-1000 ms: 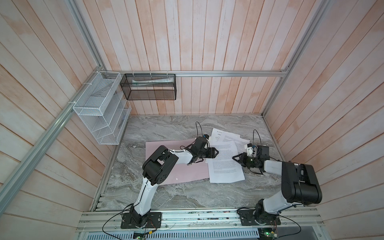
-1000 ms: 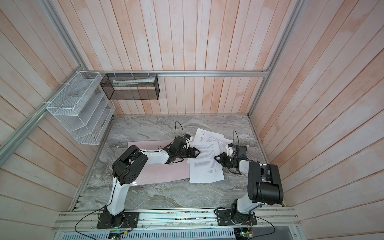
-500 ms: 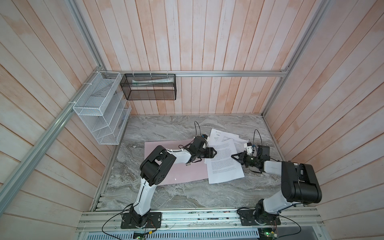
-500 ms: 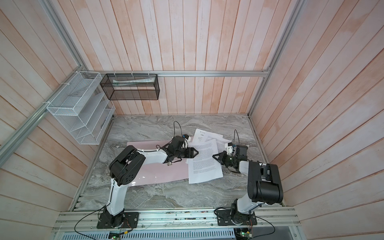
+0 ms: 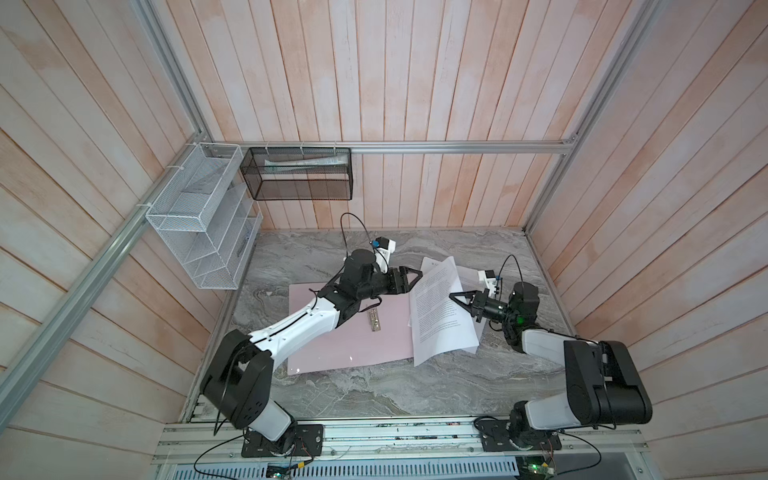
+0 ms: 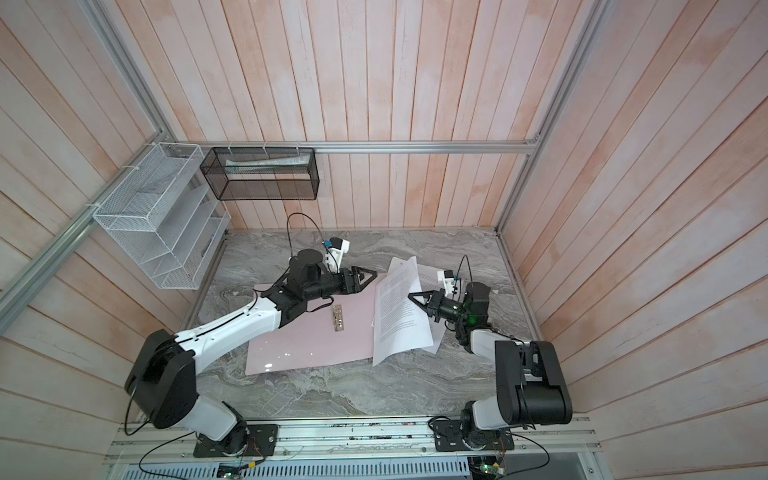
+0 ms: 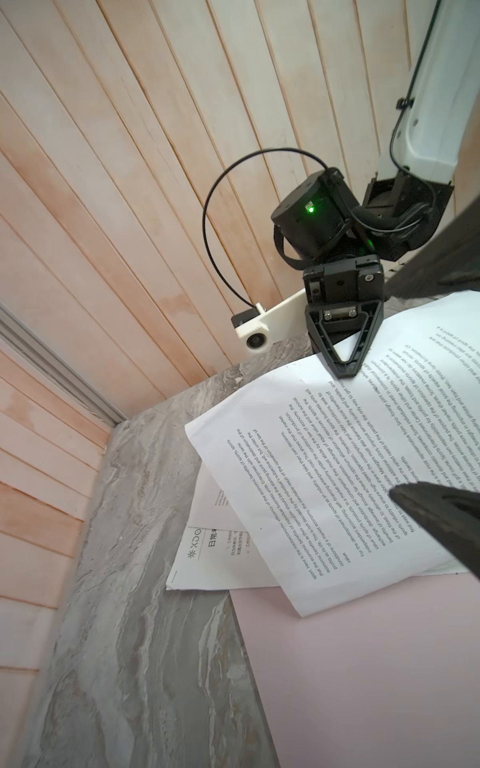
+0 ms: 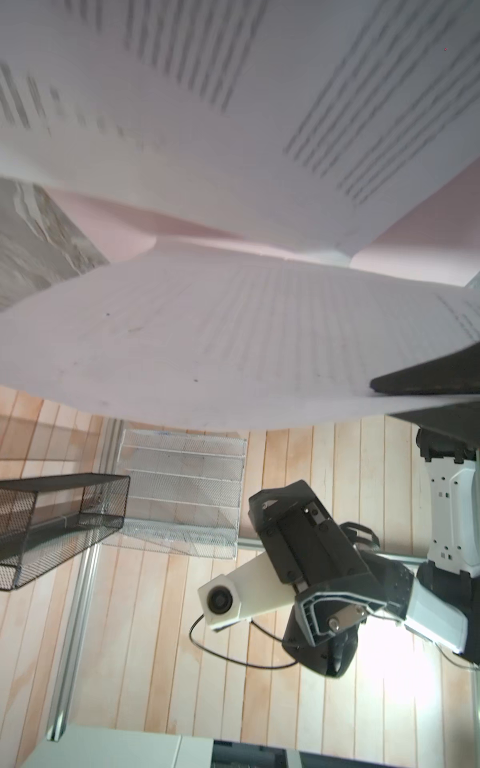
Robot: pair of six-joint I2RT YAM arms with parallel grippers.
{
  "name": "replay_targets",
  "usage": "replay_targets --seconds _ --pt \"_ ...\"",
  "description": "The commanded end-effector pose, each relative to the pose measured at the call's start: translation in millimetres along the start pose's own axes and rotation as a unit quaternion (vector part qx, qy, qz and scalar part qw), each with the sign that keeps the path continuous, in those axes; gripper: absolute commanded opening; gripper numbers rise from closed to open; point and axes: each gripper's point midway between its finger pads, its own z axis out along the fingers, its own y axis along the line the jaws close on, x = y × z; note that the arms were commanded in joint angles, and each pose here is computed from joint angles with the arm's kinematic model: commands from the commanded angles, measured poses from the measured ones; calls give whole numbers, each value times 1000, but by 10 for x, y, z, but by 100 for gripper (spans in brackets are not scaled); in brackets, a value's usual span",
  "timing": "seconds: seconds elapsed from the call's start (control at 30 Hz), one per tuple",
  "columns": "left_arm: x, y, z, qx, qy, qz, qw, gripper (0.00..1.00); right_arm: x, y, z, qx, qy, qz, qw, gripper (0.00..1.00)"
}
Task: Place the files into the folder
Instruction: 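Lift the papers upright with the right gripper while the left gripper withdraws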
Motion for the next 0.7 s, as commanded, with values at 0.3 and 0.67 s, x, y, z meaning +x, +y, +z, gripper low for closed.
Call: replay_targets --seconds 0.3,0.67 --pt "324 740 -1429 -161 -101 -49 981 75 20 1241 1135 -139 42 -72 987 0" --pt "236 1818 -2438 -378 -170 -83 906 92 3 542 1993 -130 68 -41 988 0"
